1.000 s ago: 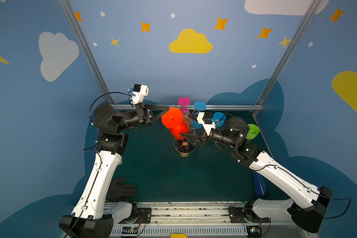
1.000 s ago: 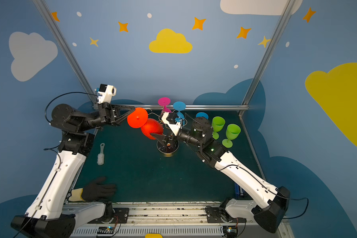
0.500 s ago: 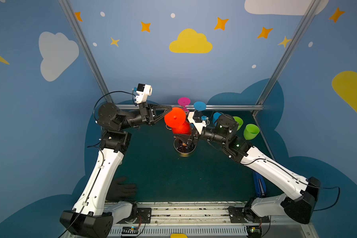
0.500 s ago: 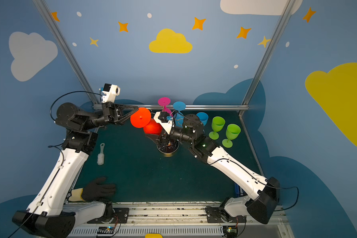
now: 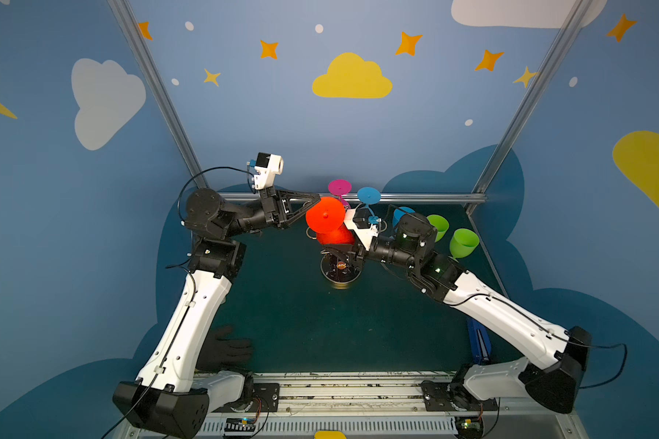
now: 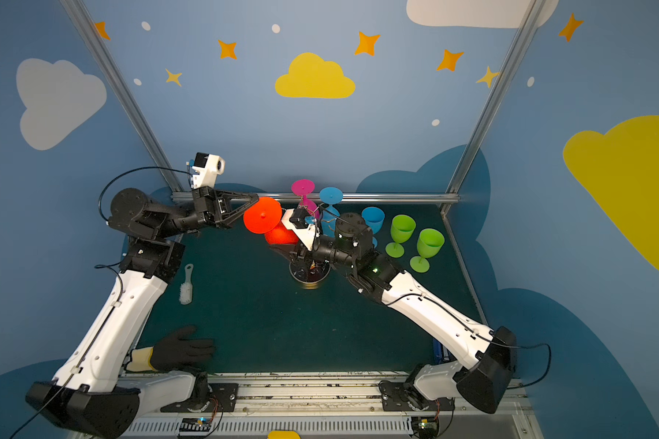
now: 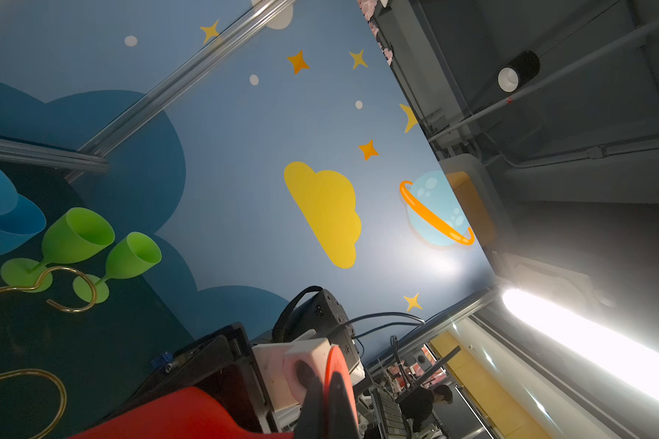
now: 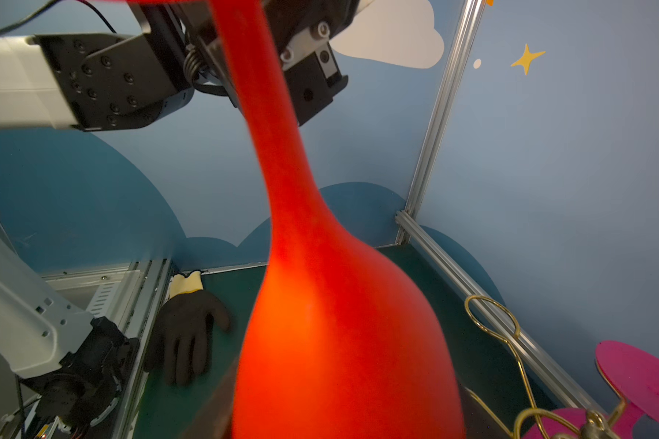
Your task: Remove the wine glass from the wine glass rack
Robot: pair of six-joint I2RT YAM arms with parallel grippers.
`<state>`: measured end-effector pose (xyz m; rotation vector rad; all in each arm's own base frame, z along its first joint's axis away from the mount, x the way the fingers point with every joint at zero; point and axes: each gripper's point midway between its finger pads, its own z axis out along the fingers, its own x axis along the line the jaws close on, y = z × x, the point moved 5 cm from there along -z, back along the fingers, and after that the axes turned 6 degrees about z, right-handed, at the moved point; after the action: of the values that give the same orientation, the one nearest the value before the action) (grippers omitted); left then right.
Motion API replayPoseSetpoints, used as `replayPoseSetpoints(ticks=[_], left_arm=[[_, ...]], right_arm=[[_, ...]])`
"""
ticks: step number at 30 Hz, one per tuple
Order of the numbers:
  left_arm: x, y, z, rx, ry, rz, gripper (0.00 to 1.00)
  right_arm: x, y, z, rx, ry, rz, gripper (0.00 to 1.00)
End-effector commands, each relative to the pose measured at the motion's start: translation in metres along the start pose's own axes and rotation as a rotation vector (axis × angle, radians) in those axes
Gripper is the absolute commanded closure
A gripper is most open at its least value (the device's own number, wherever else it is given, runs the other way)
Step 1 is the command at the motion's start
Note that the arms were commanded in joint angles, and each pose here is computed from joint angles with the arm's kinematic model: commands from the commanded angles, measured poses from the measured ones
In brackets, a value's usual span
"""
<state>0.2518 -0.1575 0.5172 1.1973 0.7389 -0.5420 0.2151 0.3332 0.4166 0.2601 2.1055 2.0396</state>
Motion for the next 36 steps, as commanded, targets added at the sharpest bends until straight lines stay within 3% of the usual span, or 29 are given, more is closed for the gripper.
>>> replayPoseSetpoints(ticks=[1, 2, 4, 7, 12, 18, 21, 27, 36], left_arm=[[-0.004, 0.006, -0.002, -0.025, 0.026, 0.109, 0.76], [-0.002, 0.008, -0.003, -0.034, 0.038, 0.124, 0.60], [0.002, 0.010, -0.005, -0.054, 0.063, 0.160, 0.43], [0.014, 0.013, -0.009, -0.095, 0.139, 0.245, 0.33], [0.028, 0.008, -0.018, -0.161, 0.277, 0.564, 0.31], [0.029, -0.033, -0.014, -0.130, 0.412, 1.241, 0.33], [0.034, -0.048, -0.009, -0.135, 0.399, 1.426, 0.34], [0.048, -0.071, 0.011, -0.042, 0.355, 1.566, 0.40], [0.048, -0.083, 0.024, -0.001, 0.292, 1.603, 0.43]], right_arm=[[0.007, 0.012, -0.013, -0.023, -0.006, 0.043, 0.69], [0.007, 0.011, -0.015, -0.018, -0.017, 0.055, 0.70], [0.005, 0.010, -0.021, 0.006, -0.048, 0.086, 0.72], [0.005, 0.006, -0.034, 0.060, -0.105, 0.138, 0.74], [0.002, -0.011, -0.065, 0.177, -0.243, 0.221, 0.75], [0.003, -0.028, -0.102, 0.323, -0.371, 0.288, 0.72], [0.007, -0.030, -0.112, 0.353, -0.380, 0.300, 0.72], [0.007, -0.034, -0.109, 0.380, -0.373, 0.315, 0.73], [0.008, -0.036, -0.087, 0.394, -0.299, 0.349, 0.77]])
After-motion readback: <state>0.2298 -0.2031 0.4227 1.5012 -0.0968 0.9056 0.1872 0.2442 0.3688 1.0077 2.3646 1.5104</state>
